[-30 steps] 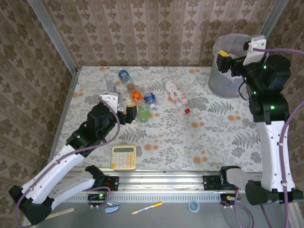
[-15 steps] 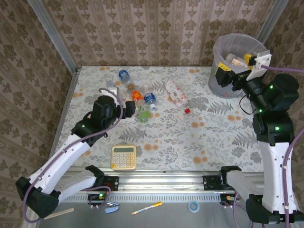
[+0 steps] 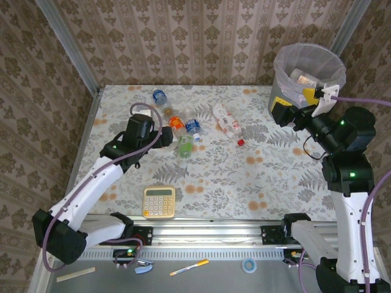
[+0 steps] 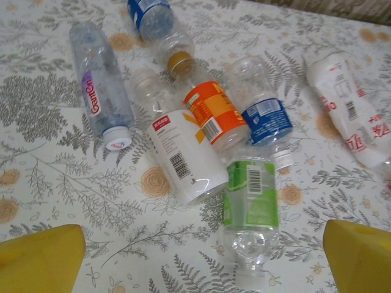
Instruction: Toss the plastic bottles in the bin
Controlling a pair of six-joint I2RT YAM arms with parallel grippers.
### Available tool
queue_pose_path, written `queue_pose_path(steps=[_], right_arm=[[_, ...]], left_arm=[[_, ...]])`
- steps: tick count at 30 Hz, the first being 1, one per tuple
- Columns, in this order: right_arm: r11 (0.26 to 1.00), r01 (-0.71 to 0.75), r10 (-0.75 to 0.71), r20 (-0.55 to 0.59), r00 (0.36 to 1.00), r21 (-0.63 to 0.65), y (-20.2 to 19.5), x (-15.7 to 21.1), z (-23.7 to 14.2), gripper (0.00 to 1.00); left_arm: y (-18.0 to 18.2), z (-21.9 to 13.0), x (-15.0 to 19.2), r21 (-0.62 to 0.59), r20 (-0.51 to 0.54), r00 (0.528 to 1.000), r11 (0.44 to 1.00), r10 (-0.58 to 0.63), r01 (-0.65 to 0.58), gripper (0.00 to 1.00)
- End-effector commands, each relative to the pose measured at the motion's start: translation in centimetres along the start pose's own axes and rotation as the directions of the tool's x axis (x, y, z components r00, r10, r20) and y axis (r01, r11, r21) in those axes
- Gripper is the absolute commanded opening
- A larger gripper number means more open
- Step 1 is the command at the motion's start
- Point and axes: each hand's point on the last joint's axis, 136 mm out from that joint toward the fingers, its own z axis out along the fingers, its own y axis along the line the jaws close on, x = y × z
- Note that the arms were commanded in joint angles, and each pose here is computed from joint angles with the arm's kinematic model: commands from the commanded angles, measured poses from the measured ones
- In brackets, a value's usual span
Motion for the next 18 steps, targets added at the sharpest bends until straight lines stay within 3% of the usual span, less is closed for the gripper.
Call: queue_pose_path(steps=[1,10,18], right_arm=[[0.998,-0.042,0.041,-0.033,0.999,-0.036,0.8,1.3,-0.7,1.0],[0.994,-0.092,0.086,-0.107,0.991,-0.051,0.9,4.3,-0.7,1.0],[0.991,-0.126,0.117,-0.144,0.983,-0.053,1.0,5.7,-0.8,1.0]], left_arm=[[-0.1,0.4,-0.5,-0.003,-0.038,0.998,0.999,-0.041,0.041,1.0],[1.3,4.4,0.1,-0.1,-0.15,0.988,0.995,-0.033,0.018,1.0],[0.3,8.1,1.4,-0.076,-0.225,0.972,0.996,-0.066,0.05,1.0]])
